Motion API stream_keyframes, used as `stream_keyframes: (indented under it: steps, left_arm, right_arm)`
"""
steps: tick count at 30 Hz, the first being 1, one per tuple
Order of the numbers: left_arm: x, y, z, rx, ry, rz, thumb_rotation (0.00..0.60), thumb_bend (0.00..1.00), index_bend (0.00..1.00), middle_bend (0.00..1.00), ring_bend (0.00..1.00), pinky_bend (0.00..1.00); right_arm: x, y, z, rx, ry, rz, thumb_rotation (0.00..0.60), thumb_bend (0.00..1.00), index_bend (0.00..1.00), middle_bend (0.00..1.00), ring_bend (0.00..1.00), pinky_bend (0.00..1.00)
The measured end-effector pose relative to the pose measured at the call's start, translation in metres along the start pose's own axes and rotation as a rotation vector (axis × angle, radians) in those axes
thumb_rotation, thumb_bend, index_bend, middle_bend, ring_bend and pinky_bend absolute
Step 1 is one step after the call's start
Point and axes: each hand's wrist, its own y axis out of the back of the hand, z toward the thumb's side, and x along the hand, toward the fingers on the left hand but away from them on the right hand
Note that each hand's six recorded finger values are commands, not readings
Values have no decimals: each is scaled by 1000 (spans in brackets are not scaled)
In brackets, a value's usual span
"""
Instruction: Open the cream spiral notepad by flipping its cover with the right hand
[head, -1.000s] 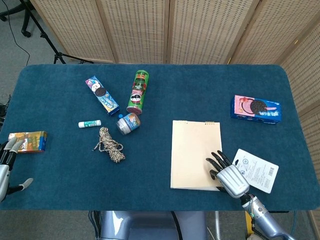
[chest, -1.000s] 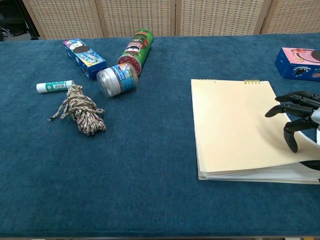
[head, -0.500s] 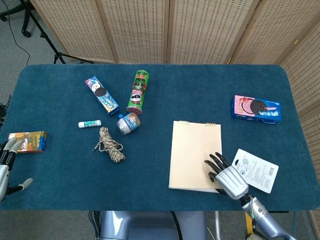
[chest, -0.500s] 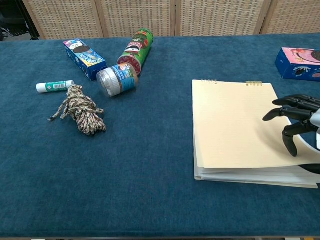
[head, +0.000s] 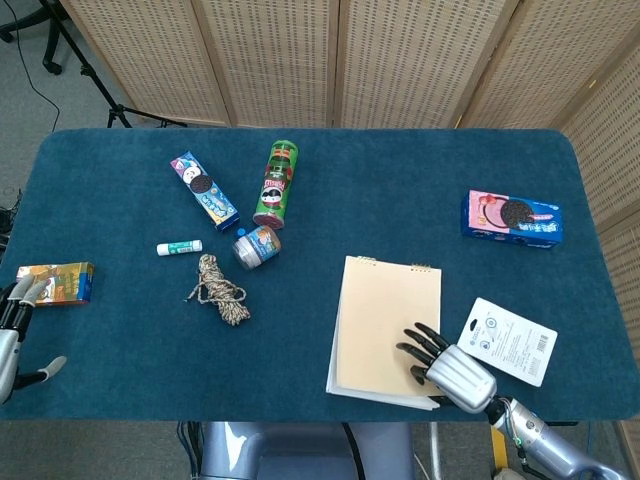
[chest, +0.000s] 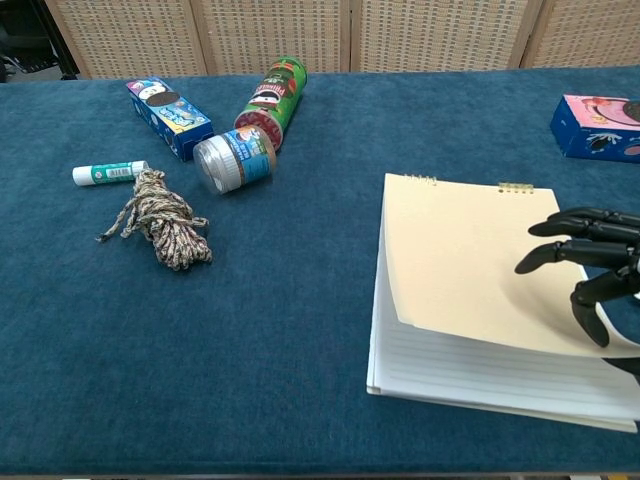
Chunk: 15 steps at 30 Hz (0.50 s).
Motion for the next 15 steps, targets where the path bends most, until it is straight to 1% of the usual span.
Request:
stream_keyframes:
  steps: [4, 7, 15]
  left_arm:
    - [1, -2, 1, 8, -1, -2, 600, 0, 0, 0, 0, 0]
    - [1, -3, 2, 14, 0, -4, 600, 0, 0, 0, 0, 0]
    - [2, -5, 2, 18, 2, -8, 600, 0, 0, 0, 0, 0]
  right_arm:
    - [-1, 7, 12, 45, 106, 12, 600, 775, 665, 183, 0, 0]
    - [-4, 16, 19, 84, 161, 7, 600, 775, 665, 187, 0, 0]
    - [-13, 26, 43, 120, 241, -7, 600, 775, 665, 189, 0, 0]
